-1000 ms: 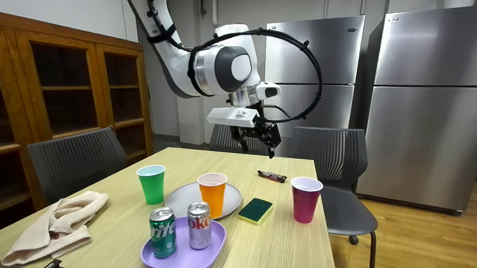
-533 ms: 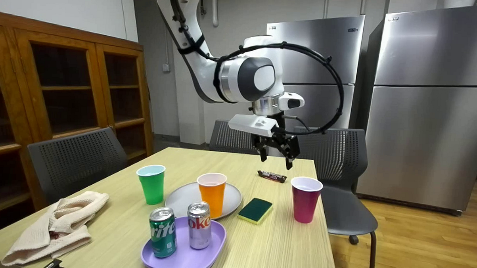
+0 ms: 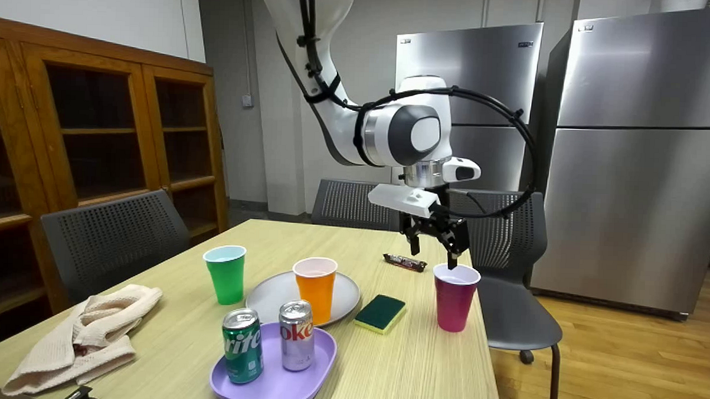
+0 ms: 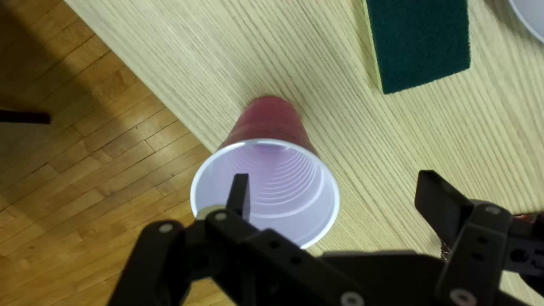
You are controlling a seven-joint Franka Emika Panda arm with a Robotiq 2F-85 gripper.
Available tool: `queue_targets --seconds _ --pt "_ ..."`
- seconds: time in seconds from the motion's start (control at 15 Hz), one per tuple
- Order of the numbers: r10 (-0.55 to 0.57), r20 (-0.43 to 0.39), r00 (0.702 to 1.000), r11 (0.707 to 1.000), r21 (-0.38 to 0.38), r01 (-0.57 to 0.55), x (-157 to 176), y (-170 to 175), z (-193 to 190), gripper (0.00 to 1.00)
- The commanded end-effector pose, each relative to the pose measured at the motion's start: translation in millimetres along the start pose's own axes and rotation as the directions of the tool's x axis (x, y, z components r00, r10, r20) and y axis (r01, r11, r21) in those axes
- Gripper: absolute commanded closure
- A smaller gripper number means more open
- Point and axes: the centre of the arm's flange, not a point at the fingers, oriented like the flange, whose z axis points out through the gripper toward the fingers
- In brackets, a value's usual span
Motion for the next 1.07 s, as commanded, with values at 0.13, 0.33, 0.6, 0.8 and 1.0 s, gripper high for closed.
queue_targets --seconds 0.13,0.33,0.6,0.8,1.0 --pt "0.042 0.058 0.997 0.999 -0.001 -0.042 38 0 18 0.0" --pt "0.042 0.078 0.996 0.999 -0.006 -0.042 42 0 21 0.0" --pt "0.042 0.095 0.995 0.999 -0.011 -0.041 47 0 22 0.0" --pt "0.04 0.099 0.994 0.999 -0.002 -0.04 51 0 24 0.0" --pt "0.034 0.093 0.995 0.999 0.003 -0.034 54 -1 25 0.0"
